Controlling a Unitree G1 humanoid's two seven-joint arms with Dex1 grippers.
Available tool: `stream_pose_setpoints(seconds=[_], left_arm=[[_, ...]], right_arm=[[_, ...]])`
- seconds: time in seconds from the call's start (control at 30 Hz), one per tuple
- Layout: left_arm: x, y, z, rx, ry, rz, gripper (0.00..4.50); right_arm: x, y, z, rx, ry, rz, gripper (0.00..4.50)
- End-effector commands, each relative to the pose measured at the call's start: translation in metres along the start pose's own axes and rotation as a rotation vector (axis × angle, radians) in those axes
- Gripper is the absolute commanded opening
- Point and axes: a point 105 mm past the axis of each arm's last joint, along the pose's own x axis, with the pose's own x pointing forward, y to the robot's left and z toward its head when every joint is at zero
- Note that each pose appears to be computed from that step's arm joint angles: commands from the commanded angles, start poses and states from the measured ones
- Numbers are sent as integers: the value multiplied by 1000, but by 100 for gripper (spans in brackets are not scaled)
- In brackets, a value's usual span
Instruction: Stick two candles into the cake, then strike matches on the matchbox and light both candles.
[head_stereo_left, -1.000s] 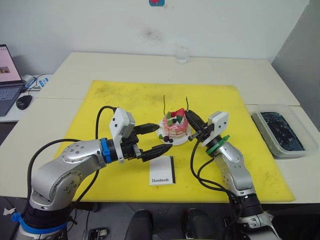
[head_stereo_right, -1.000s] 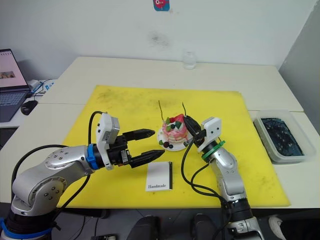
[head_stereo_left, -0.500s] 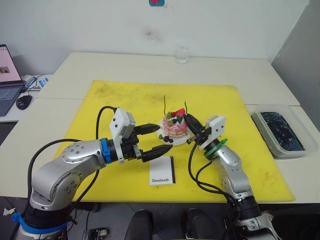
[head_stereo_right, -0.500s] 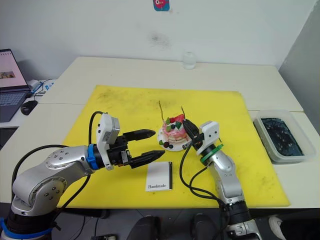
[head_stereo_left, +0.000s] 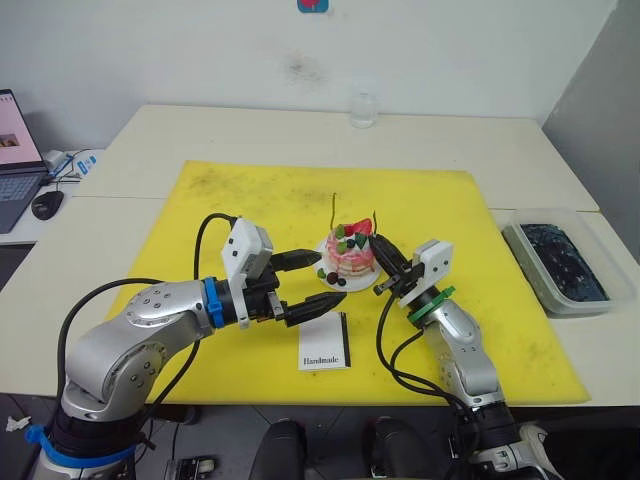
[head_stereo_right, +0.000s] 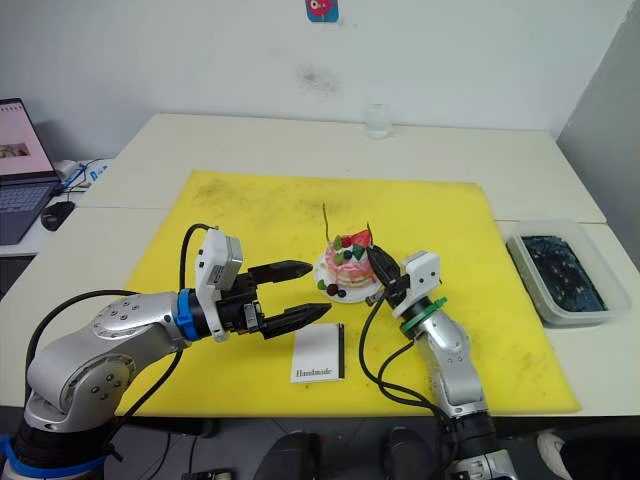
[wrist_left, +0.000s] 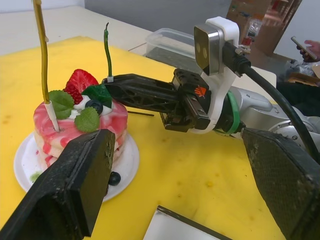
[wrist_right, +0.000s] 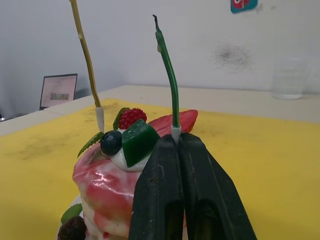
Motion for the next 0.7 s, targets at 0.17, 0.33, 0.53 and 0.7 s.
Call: stream_pose_setpoints(seconds=[0.17, 0.33, 0.53, 0.7], left_arm=[[2, -3, 3, 55, -7, -13, 450], [5, -4, 1, 71, -5, -17, 450], [2, 4, -3, 57, 8, 24, 450], [-35, 19, -18, -227, 115, 65, 450]], right_arm=[[0, -4, 17, -20, -44, -5, 173], [-5, -4, 32, -59, -43, 53, 276], [-19, -14, 49, -87, 4, 77, 276], [-42, -23, 59, -143, 122, 131, 276]])
